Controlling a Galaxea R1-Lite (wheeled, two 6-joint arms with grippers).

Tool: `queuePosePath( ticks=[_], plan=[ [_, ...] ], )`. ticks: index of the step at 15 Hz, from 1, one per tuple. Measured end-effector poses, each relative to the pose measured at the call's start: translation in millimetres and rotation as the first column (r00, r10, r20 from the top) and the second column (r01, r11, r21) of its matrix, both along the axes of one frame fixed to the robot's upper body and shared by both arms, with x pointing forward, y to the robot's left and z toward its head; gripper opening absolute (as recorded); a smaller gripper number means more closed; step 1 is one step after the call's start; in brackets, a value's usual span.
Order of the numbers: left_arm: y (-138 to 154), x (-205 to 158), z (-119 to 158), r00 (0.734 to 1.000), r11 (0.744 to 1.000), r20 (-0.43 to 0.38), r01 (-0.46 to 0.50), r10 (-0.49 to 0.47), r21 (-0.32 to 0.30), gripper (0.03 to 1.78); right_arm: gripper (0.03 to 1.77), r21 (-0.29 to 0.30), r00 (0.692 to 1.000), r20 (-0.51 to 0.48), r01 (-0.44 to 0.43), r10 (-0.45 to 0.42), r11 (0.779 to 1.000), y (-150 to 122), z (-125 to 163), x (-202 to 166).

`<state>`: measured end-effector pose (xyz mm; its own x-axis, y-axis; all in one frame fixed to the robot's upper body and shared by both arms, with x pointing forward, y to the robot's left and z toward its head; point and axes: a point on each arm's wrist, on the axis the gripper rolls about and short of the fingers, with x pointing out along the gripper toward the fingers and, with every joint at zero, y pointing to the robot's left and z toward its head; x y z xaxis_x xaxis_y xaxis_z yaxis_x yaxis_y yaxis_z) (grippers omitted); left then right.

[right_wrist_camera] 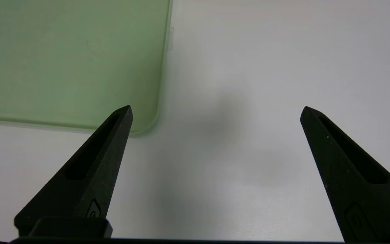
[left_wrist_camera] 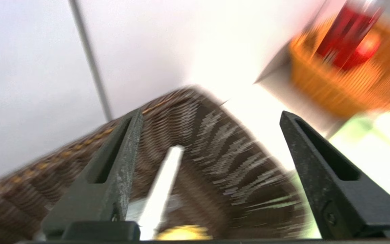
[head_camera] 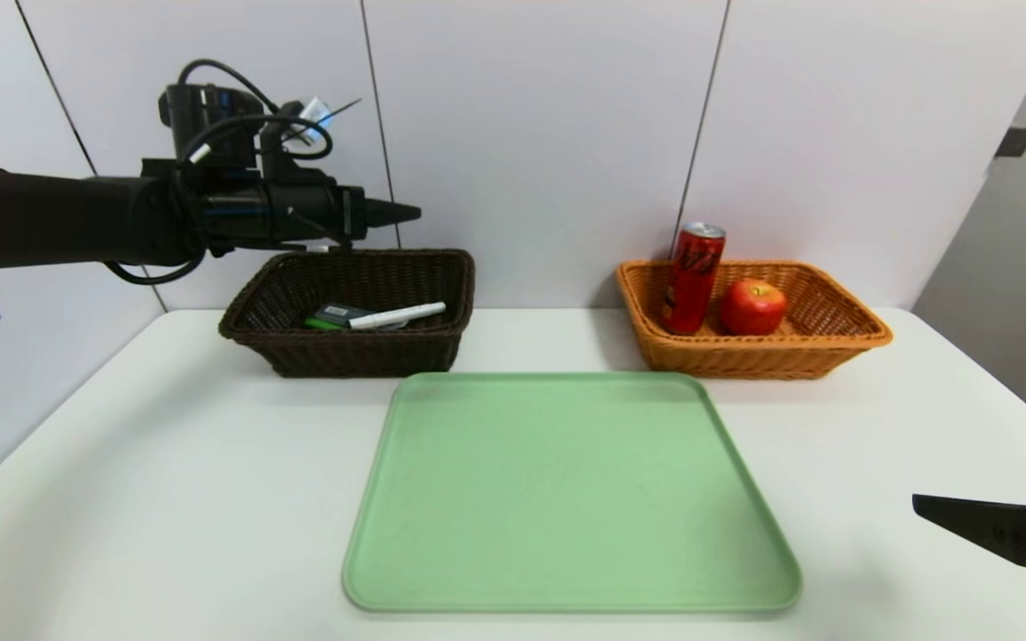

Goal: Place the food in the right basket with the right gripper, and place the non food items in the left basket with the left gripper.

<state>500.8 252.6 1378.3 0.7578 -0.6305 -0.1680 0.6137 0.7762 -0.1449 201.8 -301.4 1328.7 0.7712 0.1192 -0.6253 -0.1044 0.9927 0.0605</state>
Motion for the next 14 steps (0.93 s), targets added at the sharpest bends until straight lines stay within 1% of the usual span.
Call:
queuePosePath(
  ticks=[1,2,3,4,5,6,7,9,12,13,14],
  plan=[
    [-7,-16,14,0.996,0.997,-0.045,-0.076,0.076,-0.007,1.48,1.71,-0.006,1.0,0.015,-0.009,0.009,1.0,0,4,0],
    [-9,-32,27,0.984,0.987,-0.069,-0.163,0.164,0.015,1.51,1.71,-0.018,0.999,0.023,-0.022,0.022,1.0,0,6,1],
    [-8,-50,39,0.961,0.964,-0.077,-0.261,0.265,0.051,1.54,1.71,-0.035,0.999,0.031,-0.036,0.037,0.999,0,7,1],
    [-5,-66,47,0.93,0.931,-0.079,-0.353,0.36,0.087,1.56,1.71,-0.055,0.998,0.034,-0.051,0.053,0.997,0,7,1],
    [0,-83,54,0.89,0.89,-0.066,-0.442,0.451,0.116,1.57,1.71,-0.069,0.997,0.039,-0.059,0.061,0.996,0,8,1],
    [6,-102,60,0.844,0.841,-0.044,-0.524,0.534,0.134,1.59,1.71,-0.07,0.997,0.045,-0.055,0.058,0.996,-1,9,1],
    [12,-120,66,0.807,0.801,-0.021,-0.583,0.591,0.136,1.6,1.71,-0.069,0.997,0.054,-0.048,0.052,0.996,-1,12,2],
    [26,-158,76,0.742,0.738,0.006,-0.668,0.671,0.101,1.63,1.71,-0.066,0.998,0.065,-0.017,0.021,0.998,-5,15,3],
    [63,-220,79,0.635,0.635,0.024,-0.772,0.772,0.033,1.65,1.71,-0.061,0.996,0.075,0.062,-0.057,0.996,-15,15,0],
    [73,-243,78,0.61,0.61,0.032,-0.792,0.792,0.009,1.66,1.71,-0.061,0.994,0.074,0.082,-0.078,0.995,-18,12,-4],
    [79,-267,74,0.595,0.595,0.039,-0.803,0.803,-0.013,1.66,1.71,-0.059,0.993,0.074,0.096,-0.091,0.994,-20,8,-9]
  ],
)
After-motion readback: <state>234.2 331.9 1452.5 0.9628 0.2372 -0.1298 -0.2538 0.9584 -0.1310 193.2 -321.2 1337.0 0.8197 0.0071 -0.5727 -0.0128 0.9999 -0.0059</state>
